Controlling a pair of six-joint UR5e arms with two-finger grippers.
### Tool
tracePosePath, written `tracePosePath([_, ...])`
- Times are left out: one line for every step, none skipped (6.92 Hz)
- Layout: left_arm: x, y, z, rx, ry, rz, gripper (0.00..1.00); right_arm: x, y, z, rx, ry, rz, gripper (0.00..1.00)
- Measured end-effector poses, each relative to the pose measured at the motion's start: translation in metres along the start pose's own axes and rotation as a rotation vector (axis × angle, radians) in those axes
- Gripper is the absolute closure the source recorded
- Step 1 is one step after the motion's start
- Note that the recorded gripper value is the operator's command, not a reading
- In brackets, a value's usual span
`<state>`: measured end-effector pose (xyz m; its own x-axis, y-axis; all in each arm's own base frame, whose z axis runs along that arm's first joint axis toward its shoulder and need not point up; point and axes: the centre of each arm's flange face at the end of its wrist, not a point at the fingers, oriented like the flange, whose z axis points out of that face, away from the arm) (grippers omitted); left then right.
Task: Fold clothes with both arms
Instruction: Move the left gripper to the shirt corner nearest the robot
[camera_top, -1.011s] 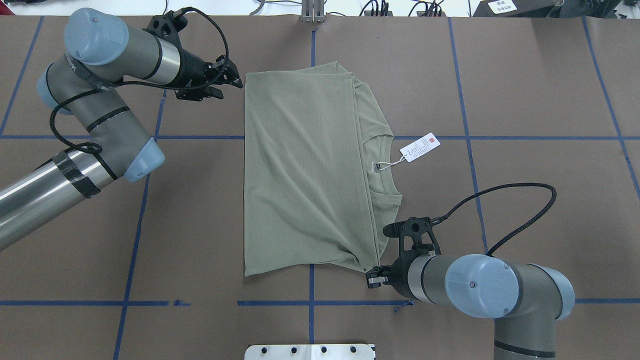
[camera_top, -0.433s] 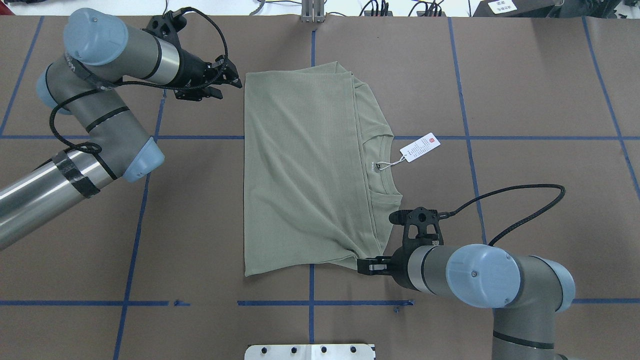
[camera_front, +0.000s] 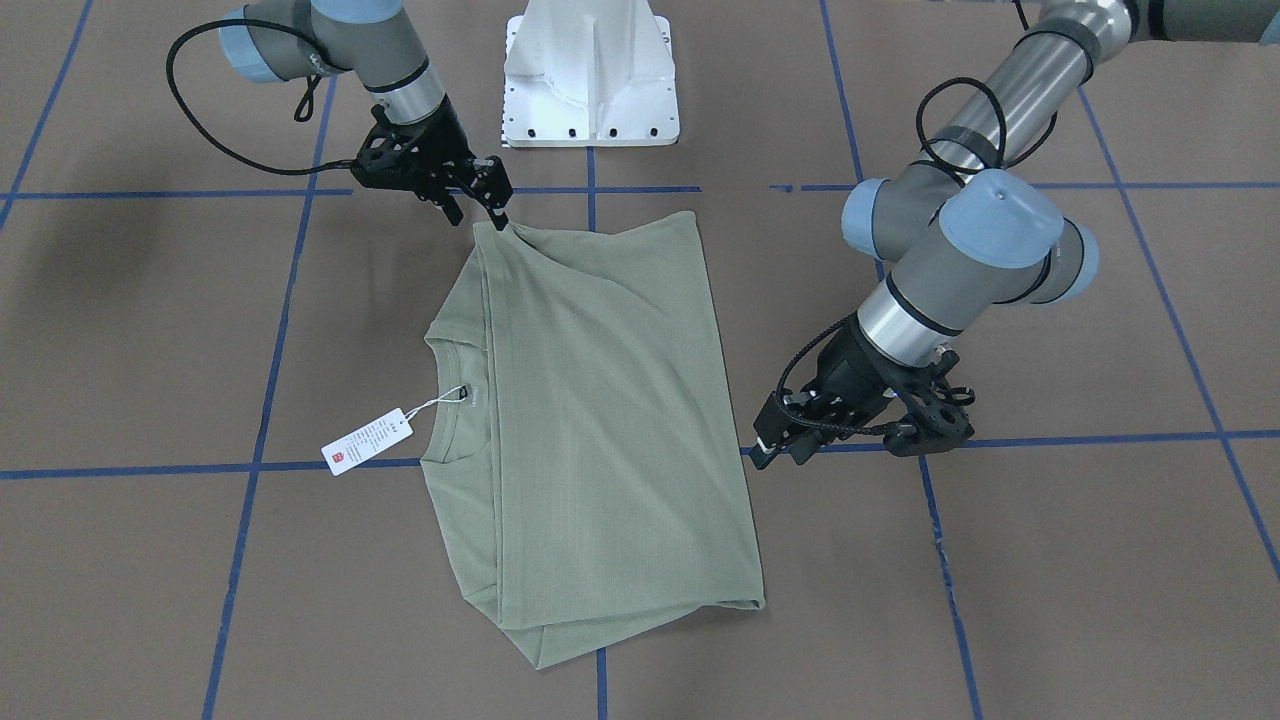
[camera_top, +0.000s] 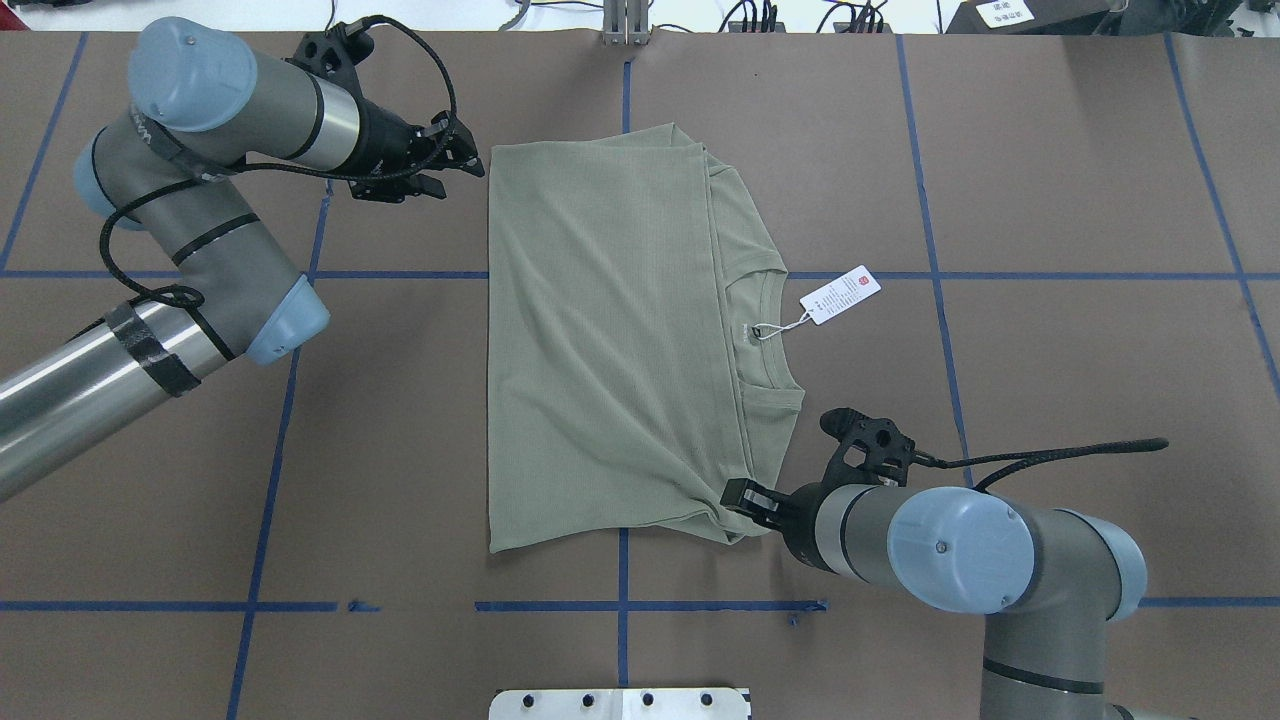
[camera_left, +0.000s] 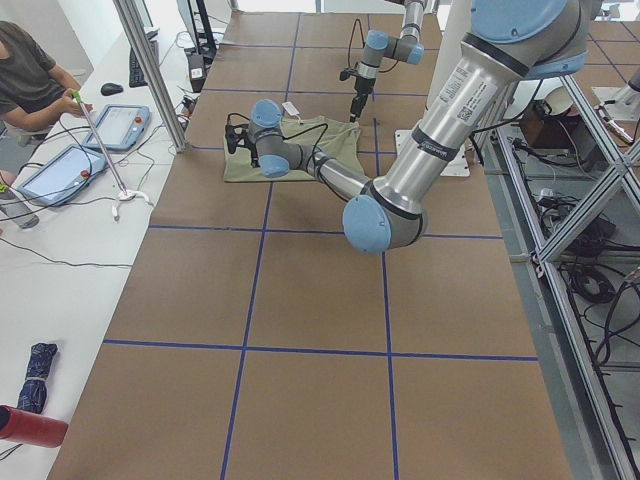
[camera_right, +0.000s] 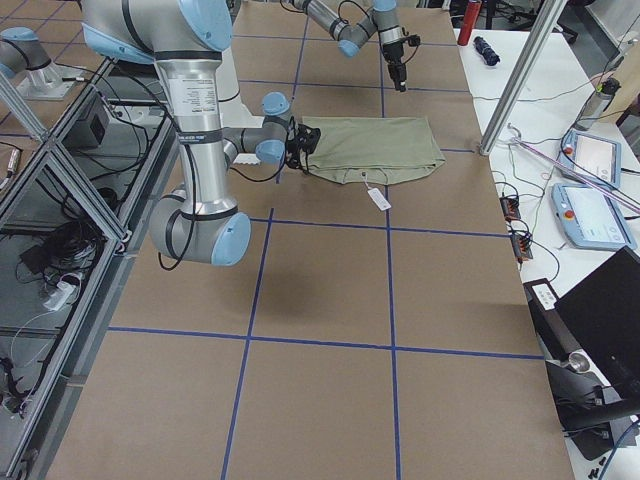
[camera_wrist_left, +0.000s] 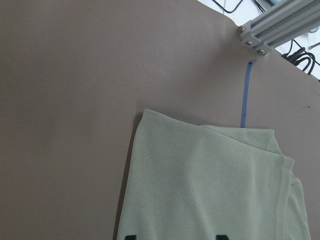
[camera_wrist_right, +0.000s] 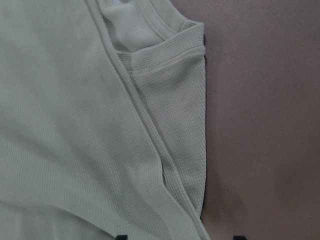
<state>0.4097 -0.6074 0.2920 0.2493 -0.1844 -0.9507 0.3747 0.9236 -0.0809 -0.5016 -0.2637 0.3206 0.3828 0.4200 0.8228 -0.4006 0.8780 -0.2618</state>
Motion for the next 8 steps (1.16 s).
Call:
tracePosePath([0.000, 0.000, 0.000, 0.001, 0.001, 0.000, 0.39, 0.001, 0.001, 0.005, 0.006, 0.008, 0.072, 0.24])
tracePosePath([0.000, 0.000, 0.000, 0.001, 0.001, 0.000, 0.39, 0.001, 0.003, 0.013, 0.009, 0.016, 0.107, 0.25])
tracePosePath([0.000, 0.000, 0.000, 0.002, 0.000, 0.000, 0.39, -0.001, 0.004, 0.020, 0.011, 0.022, 0.120, 0.31])
tracePosePath([0.000, -0.001, 0.000, 0.002, 0.000, 0.000, 0.39, -0.003, 0.005, 0.024, 0.013, 0.024, 0.125, 0.62])
tracePosePath([0.000, -0.001, -0.001, 0.003, 0.000, 0.000, 0.39, -0.005, 0.005, 0.024, 0.013, 0.022, 0.127, 1.00])
tracePosePath([0.000, -0.001, -0.001, 0.004, 0.001, 0.000, 0.39, -0.006, 0.005, 0.022, 0.009, 0.020, 0.128, 1.00])
tracePosePath([-0.002, -0.001, -0.002, 0.003, 0.000, -0.001, 0.39, -0.005, 0.004, 0.023, 0.007, 0.023, 0.127, 1.00])
tracePosePath([-0.005, 0.000, -0.003, 0.003, -0.002, -0.002, 0.39, -0.003, 0.004, 0.025, 0.008, 0.031, 0.126, 1.00])
